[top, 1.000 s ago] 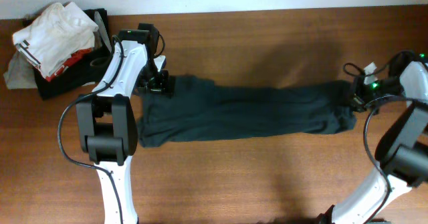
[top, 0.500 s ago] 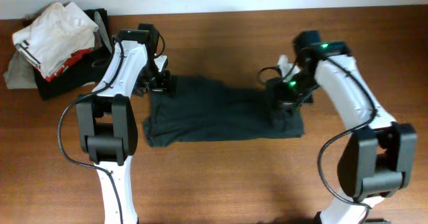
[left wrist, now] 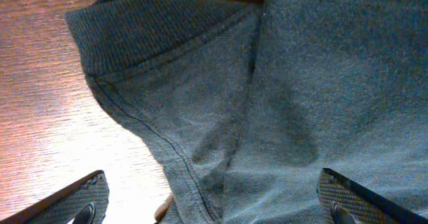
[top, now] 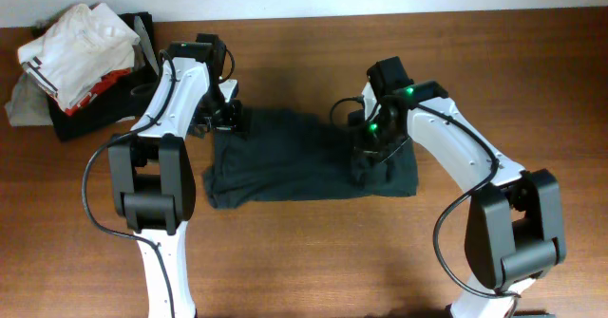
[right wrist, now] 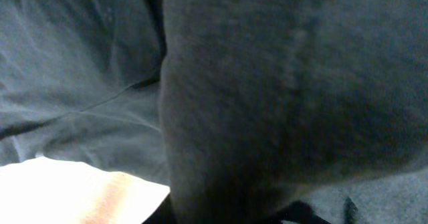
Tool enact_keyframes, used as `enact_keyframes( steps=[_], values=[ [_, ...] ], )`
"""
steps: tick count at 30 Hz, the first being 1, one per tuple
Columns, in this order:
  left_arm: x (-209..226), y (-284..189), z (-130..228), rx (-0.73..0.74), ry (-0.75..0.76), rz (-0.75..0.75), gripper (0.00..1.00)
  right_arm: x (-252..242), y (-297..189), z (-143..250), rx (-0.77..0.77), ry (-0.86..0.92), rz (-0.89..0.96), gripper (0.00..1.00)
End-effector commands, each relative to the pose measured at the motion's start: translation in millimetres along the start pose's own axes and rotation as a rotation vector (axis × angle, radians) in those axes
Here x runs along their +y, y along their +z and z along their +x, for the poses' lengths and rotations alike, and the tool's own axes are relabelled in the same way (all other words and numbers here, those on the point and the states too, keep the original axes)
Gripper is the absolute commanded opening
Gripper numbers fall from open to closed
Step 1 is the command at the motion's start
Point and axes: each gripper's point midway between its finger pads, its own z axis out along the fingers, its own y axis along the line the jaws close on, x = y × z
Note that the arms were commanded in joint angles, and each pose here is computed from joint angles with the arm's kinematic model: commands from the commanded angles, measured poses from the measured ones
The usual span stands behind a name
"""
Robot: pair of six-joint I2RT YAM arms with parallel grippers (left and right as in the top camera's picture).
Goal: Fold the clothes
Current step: 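Fold the right end leftward over the shirt with the right gripper, release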
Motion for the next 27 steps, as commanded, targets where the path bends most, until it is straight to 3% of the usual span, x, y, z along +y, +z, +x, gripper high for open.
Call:
enact_keyframes(
  steps=[1, 3, 9, 12, 16, 20, 24, 27],
  values=[
    [-4, -13, 1, -0.02, 0.006, 0.015, 0.99, 9, 0, 4, -0.002, -0.009, -0.004, 0.45],
    [-4, -13, 3, -0.013, 0.006, 0.015, 0.99, 9, 0, 5, 0.002, -0.008, -0.003, 0.53],
    [-4, -13, 3, -0.01, 0.006, 0.015, 0.99, -20, -24, 4, 0.028, 0.064, 0.022, 0.53],
    [-4, -13, 3, -0.012, 0.006, 0.015, 0.99, -29, -19, 13, 0.072, 0.059, 0.035, 0.43],
    [-4, -13, 2, -0.016, 0.006, 0.015, 0.99, 6, 28, 35, 0.119, -0.016, -0.044, 0.35],
    [-3, -13, 3, -0.011, 0.005, 0.015, 0.99, 36, 58, 52, 0.145, -0.072, -0.057, 0.36],
    [-4, -13, 3, -0.013, 0.006, 0.015, 0.99, 65, 63, 58, 0.132, -0.134, -0.082, 0.29],
    [-3, -13, 3, -0.013, 0.005, 0.014, 0.99, 76, 32, 41, 0.093, -0.142, -0.091, 0.31]
  ],
)
